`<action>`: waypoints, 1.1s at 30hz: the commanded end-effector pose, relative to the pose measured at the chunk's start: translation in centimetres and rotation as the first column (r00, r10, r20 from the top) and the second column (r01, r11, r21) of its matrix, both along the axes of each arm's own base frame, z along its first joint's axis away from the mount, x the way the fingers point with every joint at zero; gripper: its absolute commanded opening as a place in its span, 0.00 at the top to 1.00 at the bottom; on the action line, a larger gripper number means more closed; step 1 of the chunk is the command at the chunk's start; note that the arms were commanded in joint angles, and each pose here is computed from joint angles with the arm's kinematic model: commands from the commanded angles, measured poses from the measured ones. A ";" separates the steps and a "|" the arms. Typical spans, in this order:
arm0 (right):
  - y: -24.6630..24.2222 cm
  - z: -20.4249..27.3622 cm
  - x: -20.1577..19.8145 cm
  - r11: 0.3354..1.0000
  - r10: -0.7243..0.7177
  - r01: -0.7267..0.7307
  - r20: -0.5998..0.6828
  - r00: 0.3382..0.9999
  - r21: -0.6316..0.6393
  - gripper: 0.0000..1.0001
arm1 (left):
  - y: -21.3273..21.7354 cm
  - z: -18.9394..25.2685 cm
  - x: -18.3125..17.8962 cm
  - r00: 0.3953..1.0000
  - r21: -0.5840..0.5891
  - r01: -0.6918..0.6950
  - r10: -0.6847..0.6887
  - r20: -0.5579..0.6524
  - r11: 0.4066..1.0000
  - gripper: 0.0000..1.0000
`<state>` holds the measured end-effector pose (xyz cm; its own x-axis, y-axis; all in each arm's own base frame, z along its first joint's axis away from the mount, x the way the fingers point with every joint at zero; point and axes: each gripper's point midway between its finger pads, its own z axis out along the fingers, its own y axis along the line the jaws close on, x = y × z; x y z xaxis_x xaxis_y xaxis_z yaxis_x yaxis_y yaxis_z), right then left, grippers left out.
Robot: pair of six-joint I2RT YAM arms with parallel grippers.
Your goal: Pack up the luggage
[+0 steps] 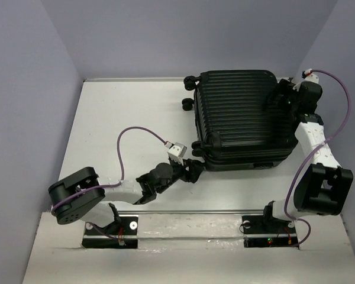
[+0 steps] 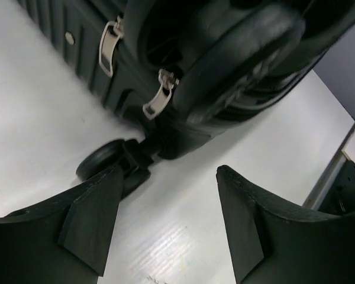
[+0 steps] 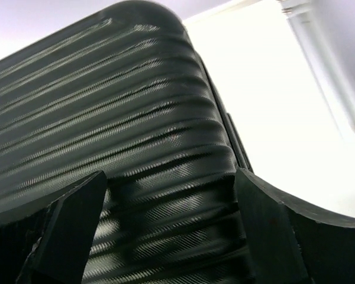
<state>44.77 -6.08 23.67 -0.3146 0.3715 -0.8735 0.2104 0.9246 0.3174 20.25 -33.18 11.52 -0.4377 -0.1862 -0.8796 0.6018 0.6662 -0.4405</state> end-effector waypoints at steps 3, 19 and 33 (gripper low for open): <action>6.9 -4.0 -1.9 0.941 0.306 -0.282 -0.115 0.945 0.186 0.09 | -1.6 6.0 3.9 0.979 -0.144 -0.067 0.093 0.182 0.987 0.30; 8.3 0.7 -3.3 0.939 0.330 -0.326 -0.023 0.944 0.104 0.08 | 1.5 5.6 9.5 0.904 -0.057 -0.335 0.337 0.262 0.941 0.94; 28.2 8.3 -11.7 0.538 0.835 -0.816 0.004 0.550 -0.209 0.50 | 3.1 4.8 9.5 0.931 -0.136 -0.286 0.309 0.195 0.949 0.94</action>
